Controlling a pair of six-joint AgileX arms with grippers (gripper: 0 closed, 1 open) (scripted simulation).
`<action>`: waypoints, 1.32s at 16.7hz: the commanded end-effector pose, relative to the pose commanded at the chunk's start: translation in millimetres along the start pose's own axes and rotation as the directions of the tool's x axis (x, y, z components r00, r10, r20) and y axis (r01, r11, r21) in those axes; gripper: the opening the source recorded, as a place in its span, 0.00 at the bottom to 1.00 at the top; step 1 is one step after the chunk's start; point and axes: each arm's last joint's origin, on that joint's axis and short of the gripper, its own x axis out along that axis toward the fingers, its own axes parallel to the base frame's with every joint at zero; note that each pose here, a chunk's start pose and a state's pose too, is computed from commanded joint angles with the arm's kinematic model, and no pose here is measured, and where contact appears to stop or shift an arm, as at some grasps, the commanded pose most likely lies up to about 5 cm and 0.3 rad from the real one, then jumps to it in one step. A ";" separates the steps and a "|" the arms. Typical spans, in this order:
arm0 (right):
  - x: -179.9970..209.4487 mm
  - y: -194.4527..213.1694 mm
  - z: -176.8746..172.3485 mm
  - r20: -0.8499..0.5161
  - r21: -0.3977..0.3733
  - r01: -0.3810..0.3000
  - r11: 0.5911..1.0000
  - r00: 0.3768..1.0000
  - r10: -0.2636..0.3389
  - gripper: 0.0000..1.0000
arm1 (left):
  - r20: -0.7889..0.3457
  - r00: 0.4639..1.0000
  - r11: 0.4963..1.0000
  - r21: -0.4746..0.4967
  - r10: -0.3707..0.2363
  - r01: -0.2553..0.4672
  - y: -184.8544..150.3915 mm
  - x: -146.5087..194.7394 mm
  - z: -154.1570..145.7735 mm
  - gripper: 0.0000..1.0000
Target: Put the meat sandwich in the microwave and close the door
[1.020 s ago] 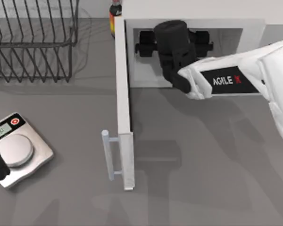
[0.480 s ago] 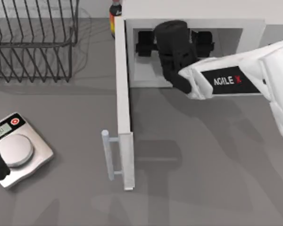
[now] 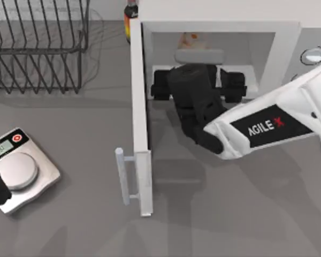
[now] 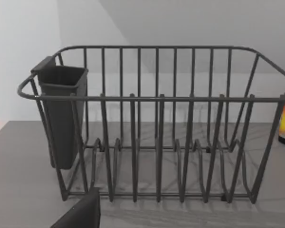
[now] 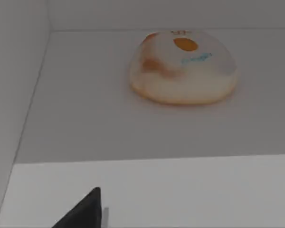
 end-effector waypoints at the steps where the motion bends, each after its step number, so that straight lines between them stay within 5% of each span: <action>1: -17.5 -2.9 -10.7 -0.014 -0.013 -0.001 1.000 1.000 0.000 1.00 | 0.000 1.000 1.000 0.000 0.000 0.000 0.0 0.0 0.0 1.00; 7: -90.6 -15.7 -34.4 -0.007 -0.019 -0.021 1.000 1.000 0.021 1.00 | 0.000 1.000 1.000 0.000 0.000 0.000 0.0 0.0 0.0 1.00; 13: -93.9 -16.2 -36.1 -0.009 -0.022 -0.024 0.999 1.000 0.024 1.00 | 0.000 1.000 1.000 0.000 0.000 0.000 0.0 0.0 0.0 1.00; 22: -115.1 -16.4 32.3 -0.030 -0.045 -0.017 0.999 0.999 0.016 1.00 | 0.000 1.000 1.000 0.000 0.000 0.000 0.0 0.0 0.0 1.00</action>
